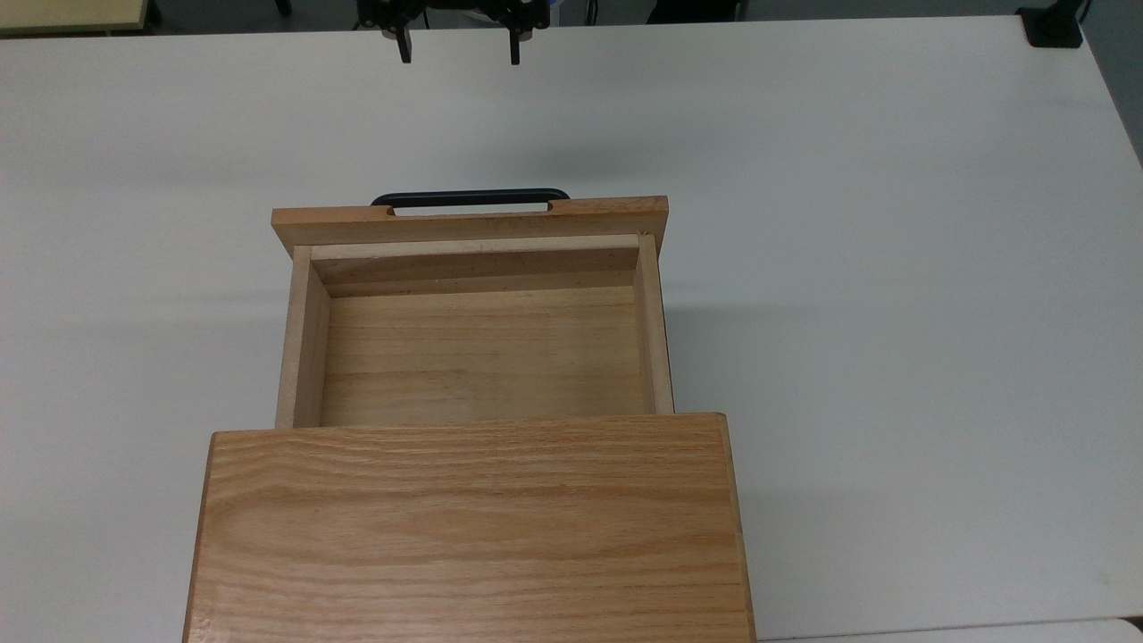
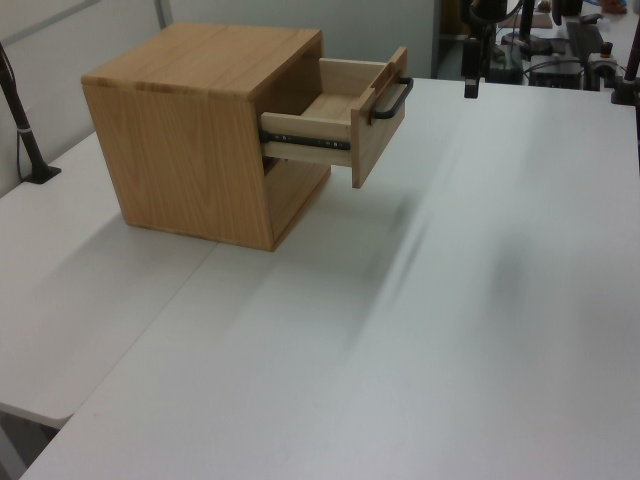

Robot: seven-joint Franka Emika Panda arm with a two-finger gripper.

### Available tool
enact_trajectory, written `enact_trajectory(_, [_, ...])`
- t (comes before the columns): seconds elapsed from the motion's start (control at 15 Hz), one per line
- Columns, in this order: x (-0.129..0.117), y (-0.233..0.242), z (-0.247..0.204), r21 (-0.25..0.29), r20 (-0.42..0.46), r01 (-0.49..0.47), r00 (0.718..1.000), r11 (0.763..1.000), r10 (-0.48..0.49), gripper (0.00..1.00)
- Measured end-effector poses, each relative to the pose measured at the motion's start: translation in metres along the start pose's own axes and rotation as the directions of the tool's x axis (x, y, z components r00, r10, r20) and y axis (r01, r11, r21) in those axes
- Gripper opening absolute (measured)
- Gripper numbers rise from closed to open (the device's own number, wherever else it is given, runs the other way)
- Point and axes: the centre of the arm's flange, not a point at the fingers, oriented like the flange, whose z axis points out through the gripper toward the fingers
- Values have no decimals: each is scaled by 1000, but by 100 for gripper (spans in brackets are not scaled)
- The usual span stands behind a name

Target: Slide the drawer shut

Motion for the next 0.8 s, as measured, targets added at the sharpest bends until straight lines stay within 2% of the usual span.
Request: enact_trajectory(0.8, [0,-2,0,0,0,4,1000,1000,-4,100])
